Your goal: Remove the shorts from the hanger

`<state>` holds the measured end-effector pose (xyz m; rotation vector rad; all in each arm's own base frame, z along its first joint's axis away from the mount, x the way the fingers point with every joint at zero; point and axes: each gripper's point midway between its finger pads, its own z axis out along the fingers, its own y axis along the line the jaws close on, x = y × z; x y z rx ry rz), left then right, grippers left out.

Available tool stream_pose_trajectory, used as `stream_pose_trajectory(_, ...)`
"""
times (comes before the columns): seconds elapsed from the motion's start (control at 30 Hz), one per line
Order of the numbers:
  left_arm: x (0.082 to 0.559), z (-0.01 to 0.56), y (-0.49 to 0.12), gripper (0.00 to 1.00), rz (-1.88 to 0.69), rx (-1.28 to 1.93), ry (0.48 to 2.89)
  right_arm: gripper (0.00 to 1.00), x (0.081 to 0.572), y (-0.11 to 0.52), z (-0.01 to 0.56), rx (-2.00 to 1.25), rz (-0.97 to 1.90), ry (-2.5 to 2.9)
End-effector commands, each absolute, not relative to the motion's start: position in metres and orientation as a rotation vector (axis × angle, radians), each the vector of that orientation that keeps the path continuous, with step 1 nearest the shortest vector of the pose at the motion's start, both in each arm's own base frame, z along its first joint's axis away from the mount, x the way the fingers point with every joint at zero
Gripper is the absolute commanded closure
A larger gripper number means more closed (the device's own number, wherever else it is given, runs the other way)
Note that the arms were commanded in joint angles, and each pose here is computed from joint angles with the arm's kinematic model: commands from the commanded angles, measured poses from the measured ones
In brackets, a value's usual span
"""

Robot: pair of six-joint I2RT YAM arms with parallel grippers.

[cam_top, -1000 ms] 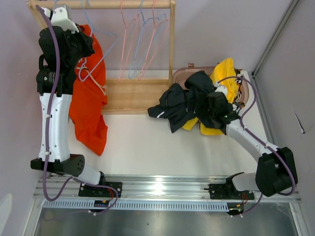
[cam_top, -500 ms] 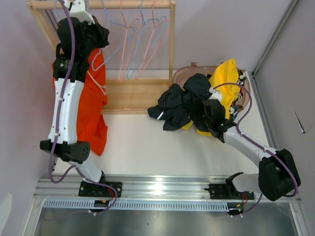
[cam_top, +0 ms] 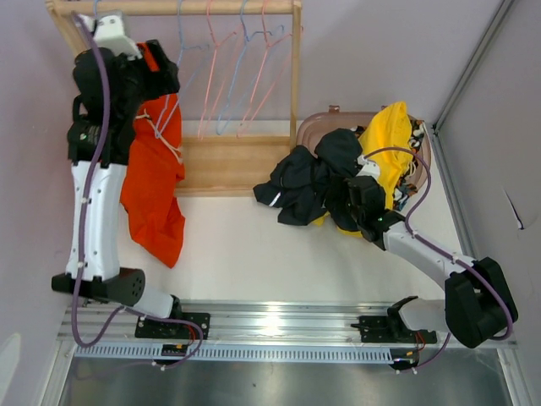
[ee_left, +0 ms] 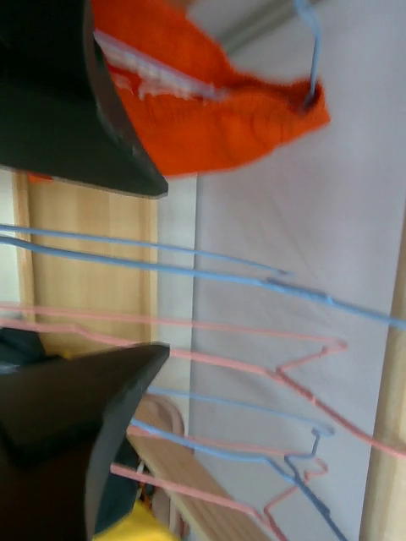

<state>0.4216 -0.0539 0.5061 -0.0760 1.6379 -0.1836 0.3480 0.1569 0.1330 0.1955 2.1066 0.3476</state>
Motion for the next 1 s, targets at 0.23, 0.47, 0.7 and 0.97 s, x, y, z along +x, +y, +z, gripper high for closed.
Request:
stream_pose_trajectory(0.23, 0.368, 0.553, 0.043, 0.07, 0.048, -0.303, 1.457, 0.01, 0.312, 0.197, 0.099, 0.120, 0.498, 2.146)
stream_pose_trajectory(0.47, 0.381, 0.553, 0.071, 0.06, 0.115, -0.356, 1.449, 0.00, 0.296, 0.207, 0.080, 0.062, 0.559, 2.145)
stream_pose_trajectory(0.7, 0.412, 0.526, 0.098, 0.08, 0.116, -0.405, 1.508, 0.01, 0.292, 0.214, 0.080, 0.010, 0.610, 2.133)
stream_pose_trajectory(0.97, 0.444, 0.495, 0.100, 0.16, 0.069, -0.402, 1.588, 0.01, 0.292, 0.214, 0.079, 0.010, 0.612, 2.133)
